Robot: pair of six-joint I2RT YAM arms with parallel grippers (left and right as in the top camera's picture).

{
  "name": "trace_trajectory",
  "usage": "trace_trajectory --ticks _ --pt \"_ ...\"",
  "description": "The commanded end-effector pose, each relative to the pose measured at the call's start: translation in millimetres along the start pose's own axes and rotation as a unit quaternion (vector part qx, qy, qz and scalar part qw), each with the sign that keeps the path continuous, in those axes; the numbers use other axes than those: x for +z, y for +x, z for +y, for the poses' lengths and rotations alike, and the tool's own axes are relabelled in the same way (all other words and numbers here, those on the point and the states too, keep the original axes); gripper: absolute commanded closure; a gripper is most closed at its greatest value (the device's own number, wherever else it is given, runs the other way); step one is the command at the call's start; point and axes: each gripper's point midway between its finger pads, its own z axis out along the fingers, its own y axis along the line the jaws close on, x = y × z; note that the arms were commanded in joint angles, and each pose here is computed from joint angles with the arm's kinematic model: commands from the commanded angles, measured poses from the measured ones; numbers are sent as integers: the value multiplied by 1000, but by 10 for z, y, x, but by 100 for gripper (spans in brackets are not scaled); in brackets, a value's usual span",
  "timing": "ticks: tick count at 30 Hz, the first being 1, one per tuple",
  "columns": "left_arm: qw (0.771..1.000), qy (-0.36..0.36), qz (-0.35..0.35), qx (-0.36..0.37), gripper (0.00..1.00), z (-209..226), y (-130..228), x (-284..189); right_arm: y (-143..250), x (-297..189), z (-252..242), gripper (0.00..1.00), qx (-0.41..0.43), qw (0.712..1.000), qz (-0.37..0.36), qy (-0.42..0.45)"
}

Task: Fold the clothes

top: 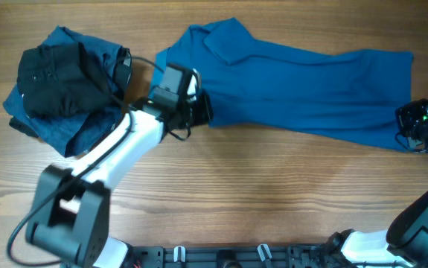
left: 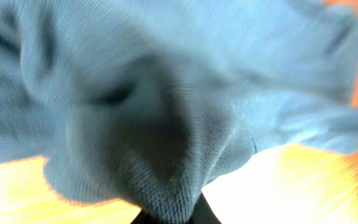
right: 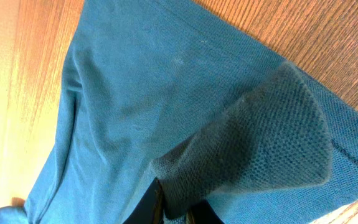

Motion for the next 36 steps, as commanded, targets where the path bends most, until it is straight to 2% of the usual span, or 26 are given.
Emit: trace_trajectory --ticks 1,7,12,16,17,18,23,25,27,31,32,34,35,36 --pt "998 -7 -62 -28 96 112 -380 -273 18 22 54 91 -10 1000 9 -12" --pt "994 -5 -107 -34 96 232 -663 -373 -21 31 109 91 -21 1000 0 -20" --pt "993 -14 -113 -35 96 264 -680 -378 3 79 397 91 -69 996 -17 -48" --pt "994 -21 -104 -37 96 296 -633 -369 34 107 411 91 -82 996 -22 -33" --pt "994 -23 -100 -37 96 307 -616 -366 48 111 336 80 -76 997 -21 -15" --pt "994 -24 -99 -38 96 313 -607 -364 59 110 232 75 -56 998 -19 7" --pt "994 -26 -97 -33 95 317 -600 -363 246 173 -88 62 -25 997 25 63" --pt "994 -26 -97 -33 95 319 -598 -362 337 241 -212 48 -14 995 44 85" --pt "994 -26 -97 -33 95 319 -598 -362 419 314 -339 46 9 992 60 108" --pt "994 -26 -97 -33 95 318 -599 -363 477 480 -416 49 19 991 74 112" --pt "994 -26 -97 -33 95 318 -599 -363 480 507 -427 54 20 991 74 112" --pt "994 -26 -97 -33 94 318 -599 -363 434 527 -397 77 15 992 66 105" --pt "994 -26 -97 -33 94 318 -599 -363 401 531 -332 85 8 994 63 90" --pt "994 -26 -97 -33 94 318 -599 -363 372 527 -287 86 -1 995 59 80"
